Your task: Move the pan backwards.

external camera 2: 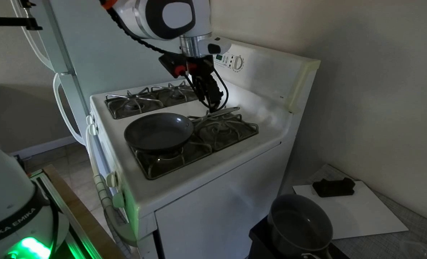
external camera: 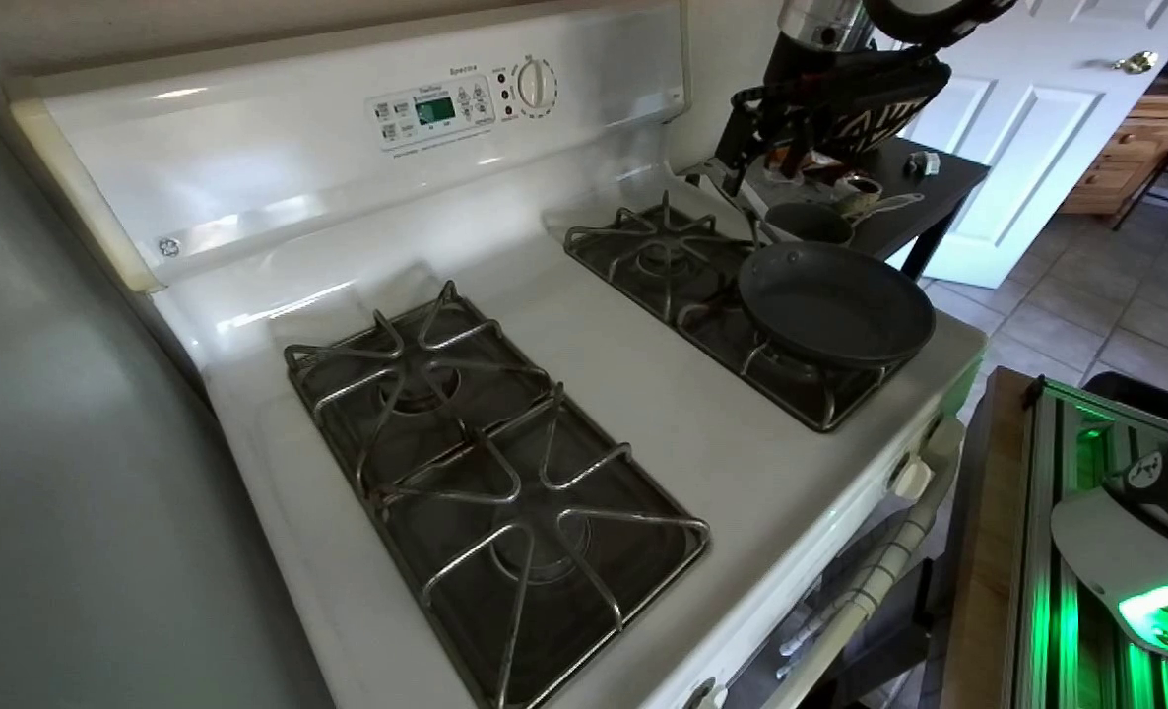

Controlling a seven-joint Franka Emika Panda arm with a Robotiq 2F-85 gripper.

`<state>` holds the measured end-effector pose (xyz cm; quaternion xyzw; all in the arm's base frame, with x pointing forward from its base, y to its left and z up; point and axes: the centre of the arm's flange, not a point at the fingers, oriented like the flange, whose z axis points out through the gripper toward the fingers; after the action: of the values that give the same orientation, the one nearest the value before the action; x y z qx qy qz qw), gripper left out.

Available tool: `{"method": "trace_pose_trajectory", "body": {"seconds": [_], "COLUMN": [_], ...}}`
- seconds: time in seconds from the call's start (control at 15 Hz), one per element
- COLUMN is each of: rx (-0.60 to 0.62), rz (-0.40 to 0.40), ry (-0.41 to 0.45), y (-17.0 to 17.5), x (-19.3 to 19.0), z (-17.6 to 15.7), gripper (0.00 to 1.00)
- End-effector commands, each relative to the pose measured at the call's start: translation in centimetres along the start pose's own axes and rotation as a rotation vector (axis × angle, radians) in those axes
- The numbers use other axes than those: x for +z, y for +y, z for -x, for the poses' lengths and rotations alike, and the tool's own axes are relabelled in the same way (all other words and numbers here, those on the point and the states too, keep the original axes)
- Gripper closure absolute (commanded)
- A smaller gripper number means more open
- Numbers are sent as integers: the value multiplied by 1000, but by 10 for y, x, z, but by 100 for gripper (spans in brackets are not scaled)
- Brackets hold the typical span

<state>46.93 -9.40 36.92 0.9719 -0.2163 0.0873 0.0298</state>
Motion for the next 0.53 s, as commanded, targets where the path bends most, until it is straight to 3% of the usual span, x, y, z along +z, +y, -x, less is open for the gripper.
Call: {"method": "trace_pose_trajectory", "body": {"seconds": [0.0, 0.47], "rx": [50, 49], "rz": [8, 44], "ry": [6, -15], "y": [-3, -1], "x": [19, 32], "z": [-9, 3], "gripper": [0, 0]}}
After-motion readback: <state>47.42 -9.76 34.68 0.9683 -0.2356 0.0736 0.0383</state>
